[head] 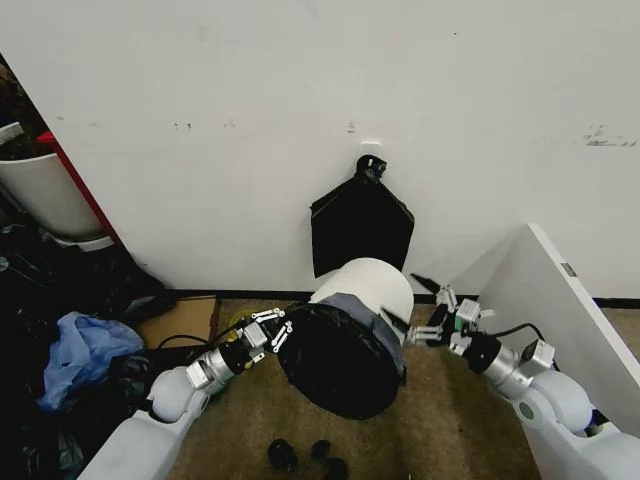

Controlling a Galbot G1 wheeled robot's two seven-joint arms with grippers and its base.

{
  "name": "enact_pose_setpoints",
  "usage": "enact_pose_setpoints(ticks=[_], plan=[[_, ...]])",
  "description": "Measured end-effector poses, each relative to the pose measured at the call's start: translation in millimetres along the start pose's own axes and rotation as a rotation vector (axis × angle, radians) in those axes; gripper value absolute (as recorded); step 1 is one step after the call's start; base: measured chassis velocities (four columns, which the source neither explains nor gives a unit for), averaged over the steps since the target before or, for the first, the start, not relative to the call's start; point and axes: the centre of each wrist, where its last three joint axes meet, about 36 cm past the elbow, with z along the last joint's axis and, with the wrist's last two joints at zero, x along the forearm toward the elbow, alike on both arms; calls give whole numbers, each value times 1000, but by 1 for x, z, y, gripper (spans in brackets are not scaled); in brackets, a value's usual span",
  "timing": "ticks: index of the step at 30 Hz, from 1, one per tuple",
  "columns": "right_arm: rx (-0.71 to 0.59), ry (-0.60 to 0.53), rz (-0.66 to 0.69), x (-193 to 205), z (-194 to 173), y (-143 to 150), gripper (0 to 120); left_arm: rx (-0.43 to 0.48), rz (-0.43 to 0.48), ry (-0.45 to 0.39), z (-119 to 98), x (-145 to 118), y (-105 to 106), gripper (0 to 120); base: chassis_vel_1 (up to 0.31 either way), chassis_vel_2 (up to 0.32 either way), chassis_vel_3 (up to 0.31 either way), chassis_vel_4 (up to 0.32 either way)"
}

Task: Place the garbage bag over the trash bin.

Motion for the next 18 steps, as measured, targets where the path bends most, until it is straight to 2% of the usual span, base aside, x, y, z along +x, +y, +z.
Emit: enact_pose_setpoints(ticks=[5,11,18], plan=[[-13,-22,-19,-2,0,3,100,-14,5,0,1,0,1,1,0,0,0,0],[88,65,-13,4,-2,-6,100,-17,4,-13,-4,-3,-1,1,0,0,0,0],[166,105,84,6,2,-9,100,-15,5,-32,-14,-8,-5,1,0,0,0,0]])
